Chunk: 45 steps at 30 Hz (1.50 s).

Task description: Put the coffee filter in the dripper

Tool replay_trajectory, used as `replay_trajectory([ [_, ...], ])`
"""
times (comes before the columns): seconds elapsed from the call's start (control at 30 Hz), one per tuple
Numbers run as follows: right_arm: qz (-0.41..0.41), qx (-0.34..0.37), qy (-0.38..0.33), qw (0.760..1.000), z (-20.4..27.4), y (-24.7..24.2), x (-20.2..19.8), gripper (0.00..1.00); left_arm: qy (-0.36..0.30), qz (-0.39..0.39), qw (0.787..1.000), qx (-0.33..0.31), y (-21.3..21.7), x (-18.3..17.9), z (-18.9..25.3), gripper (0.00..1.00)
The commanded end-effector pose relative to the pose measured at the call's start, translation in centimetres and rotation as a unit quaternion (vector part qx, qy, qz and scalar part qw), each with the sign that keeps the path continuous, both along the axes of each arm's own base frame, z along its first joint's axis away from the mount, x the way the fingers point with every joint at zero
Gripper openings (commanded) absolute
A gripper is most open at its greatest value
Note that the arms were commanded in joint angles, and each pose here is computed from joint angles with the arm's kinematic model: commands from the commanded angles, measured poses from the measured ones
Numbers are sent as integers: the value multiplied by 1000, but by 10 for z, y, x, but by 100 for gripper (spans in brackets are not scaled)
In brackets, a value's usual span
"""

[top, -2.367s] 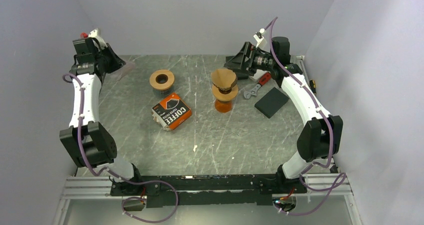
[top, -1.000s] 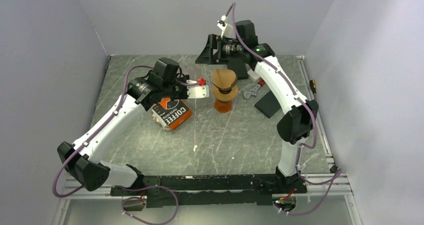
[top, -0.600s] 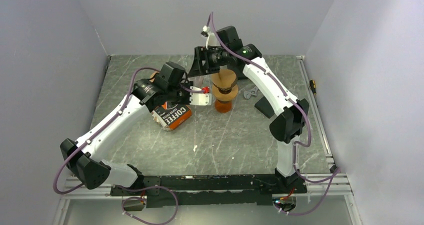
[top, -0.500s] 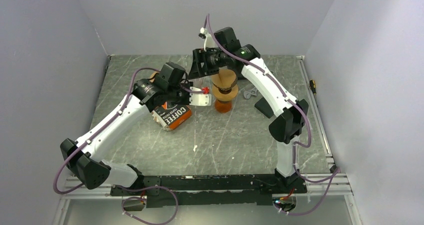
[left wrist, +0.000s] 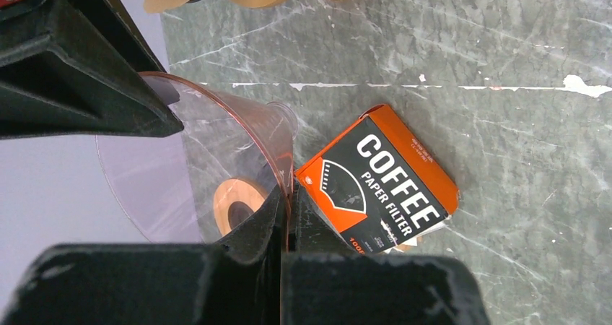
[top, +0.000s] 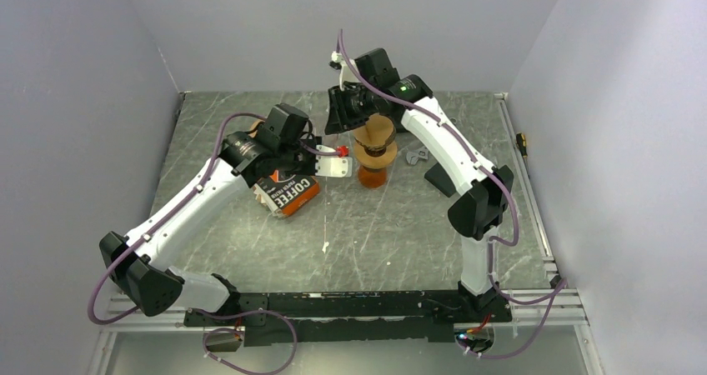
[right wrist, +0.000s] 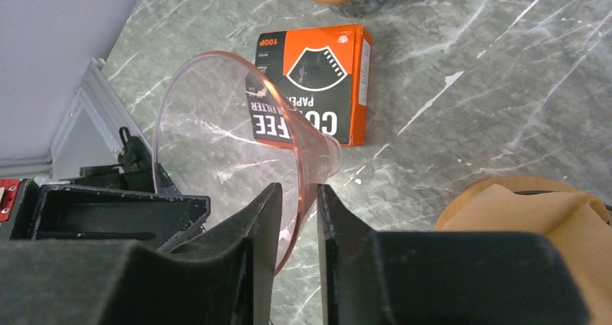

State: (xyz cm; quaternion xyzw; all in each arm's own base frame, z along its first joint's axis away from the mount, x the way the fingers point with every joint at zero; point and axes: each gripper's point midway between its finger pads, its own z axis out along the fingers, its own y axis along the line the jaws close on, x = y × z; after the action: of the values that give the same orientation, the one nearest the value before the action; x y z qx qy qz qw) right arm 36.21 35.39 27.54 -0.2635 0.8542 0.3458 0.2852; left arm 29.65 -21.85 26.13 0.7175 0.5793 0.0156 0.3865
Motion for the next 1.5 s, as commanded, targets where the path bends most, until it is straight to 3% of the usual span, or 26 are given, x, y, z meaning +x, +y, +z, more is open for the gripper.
replay_trajectory([
  [0.0, 1, 11, -31, 999, 20, -2, -2, 23, -44, -14, 998, -35, -8, 2, 28, 0],
  [0.2, -2, 12, -39, 999, 24, -3, 0, 0, -53, 2, 998, -44, -7, 7, 31, 1],
  [0.23, -2, 13, -41, 999, 25, -2, 0, 0, -54, 11, 997, -52, -7, 9, 33, 8],
  [0.3, -7, 14, -45, 999, 27, -3, 2, 0, -50, 29, 996, -71, -10, 11, 38, 47],
  [0.33, -9, 13, -46, 999, 27, -3, 3, 0, -52, 38, 994, -83, -11, 13, 42, 60],
  [0.4, -13, 14, -50, 999, 30, -5, 4, 0, -50, 54, 990, -119, -16, 14, 51, 72],
  [0.47, -18, 12, -54, 998, 30, -6, 6, 0, -49, 66, 983, -165, -22, 14, 64, 77],
  [0.67, -27, 10, -63, 998, 34, -9, 10, 0, -23, 156, 931, -329, -28, 15, 105, 99],
  [0.8, -30, 14, -66, 997, 36, -9, 10, 0, 21, 271, 886, -375, -15, 25, 108, 100],
  [0.93, -33, 14, -65, 997, 34, -10, 11, 0, 60, 386, 848, -358, 5, 33, 91, 99],
  [1.07, -35, 16, -65, 997, 33, -10, 10, 0, 122, 488, 792, -347, 29, 39, 70, 100],
  [1.33, -38, 14, -66, 997, 31, -12, 9, 0, 277, 543, 686, -397, 38, 40, 49, 93],
  [1.47, -39, 12, -64, 997, 29, -13, 8, 0, 318, 550, 667, -388, 37, 41, 38, 89],
])
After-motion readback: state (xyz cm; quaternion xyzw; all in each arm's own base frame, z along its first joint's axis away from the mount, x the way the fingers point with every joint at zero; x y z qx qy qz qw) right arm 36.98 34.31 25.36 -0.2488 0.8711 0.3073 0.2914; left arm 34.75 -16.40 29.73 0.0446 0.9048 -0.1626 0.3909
